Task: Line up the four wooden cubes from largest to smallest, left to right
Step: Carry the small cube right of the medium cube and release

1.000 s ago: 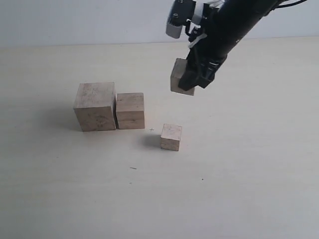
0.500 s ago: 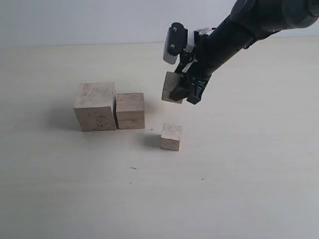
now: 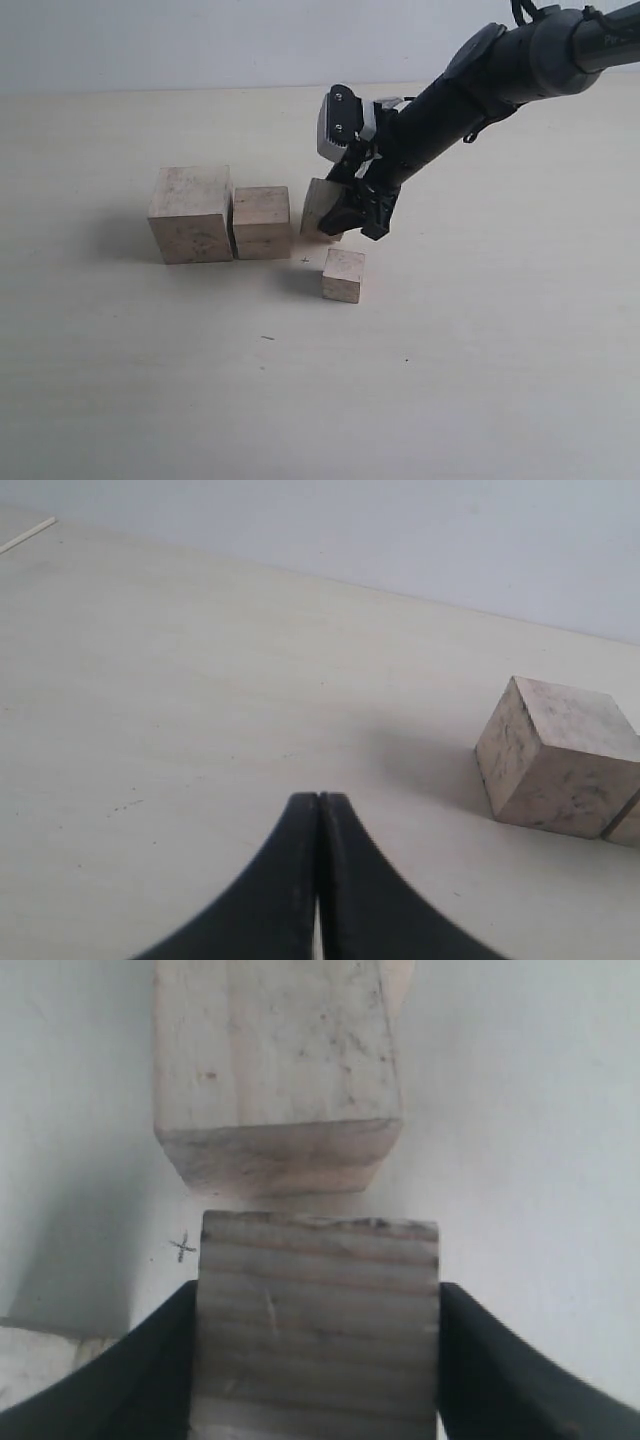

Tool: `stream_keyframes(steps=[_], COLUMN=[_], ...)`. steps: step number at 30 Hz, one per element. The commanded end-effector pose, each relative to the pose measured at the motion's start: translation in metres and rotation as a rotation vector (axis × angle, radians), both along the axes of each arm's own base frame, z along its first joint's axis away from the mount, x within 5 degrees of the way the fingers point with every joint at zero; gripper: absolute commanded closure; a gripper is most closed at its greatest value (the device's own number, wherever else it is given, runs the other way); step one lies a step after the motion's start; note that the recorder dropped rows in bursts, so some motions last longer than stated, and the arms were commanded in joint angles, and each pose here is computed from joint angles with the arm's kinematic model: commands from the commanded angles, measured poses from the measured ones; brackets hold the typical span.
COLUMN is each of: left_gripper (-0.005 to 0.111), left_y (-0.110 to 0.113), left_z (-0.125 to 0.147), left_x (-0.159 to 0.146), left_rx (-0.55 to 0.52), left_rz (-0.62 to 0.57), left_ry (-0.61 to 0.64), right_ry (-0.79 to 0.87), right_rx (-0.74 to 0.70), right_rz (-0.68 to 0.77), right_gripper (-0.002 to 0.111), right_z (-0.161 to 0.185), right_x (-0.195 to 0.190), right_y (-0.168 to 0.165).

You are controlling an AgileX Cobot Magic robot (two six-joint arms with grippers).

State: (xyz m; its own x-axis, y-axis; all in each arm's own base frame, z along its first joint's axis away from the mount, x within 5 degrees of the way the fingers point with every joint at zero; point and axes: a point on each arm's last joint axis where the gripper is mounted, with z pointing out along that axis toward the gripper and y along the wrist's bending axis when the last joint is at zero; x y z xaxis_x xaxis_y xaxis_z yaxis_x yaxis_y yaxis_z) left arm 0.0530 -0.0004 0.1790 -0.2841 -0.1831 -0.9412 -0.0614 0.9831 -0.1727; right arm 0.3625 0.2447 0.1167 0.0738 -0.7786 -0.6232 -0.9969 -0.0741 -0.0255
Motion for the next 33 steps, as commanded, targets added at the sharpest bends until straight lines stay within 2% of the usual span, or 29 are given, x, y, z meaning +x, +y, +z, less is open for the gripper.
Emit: stream_keyframes(steps=[1,11,15,22,23,26,29,33], left_gripper=[0.107,0.107,0.107,0.107,0.107,0.107,0.107,0.107], left_y=[0.000,0.000,0.000,0.000,0.000,0.000,0.000,0.000], left_z=[0.000,0.000,0.000,0.000,0.000,0.000,0.000,0.000], left_x=[0.000,0.000,0.000,0.000,0.000,0.000,0.000,0.000], left_rx=[0.000,0.000,0.000,0.000,0.000,0.000,0.000,0.000], left_rz=[-0.005,-0.005,-0.005,-0.005,-0.005,-0.005,-0.005,-0.005], left_ry=[-0.005,-0.005,-0.005,-0.005,-0.005,-0.005,-0.005,-0.005], right_ry=[0.025,0.072,0.072,0.090,0.090,0.087,0.061,0.058], right_rx=[0.030,0.091,0.098,0.105,0.105,0.108,0.124,0.167], right_rz=[0.034,-0.025,-0.034,-0.022,-0.022,-0.022,-0.024,-0.104], right_gripper=[0.108,0.105,0.090,0.046,0.043,0.037,0.037,0.037], right_z=[-0.004,-0.008,-0.007,-0.005,-0.005,-0.003,0.011,0.054], right_x=[-0.002,-0.001,0.000,-0.002,-0.002,-0.002,-0.002,-0.005], right_y=[0.003,0.008,0.009,0.009,0.009,0.009,0.009,0.008])
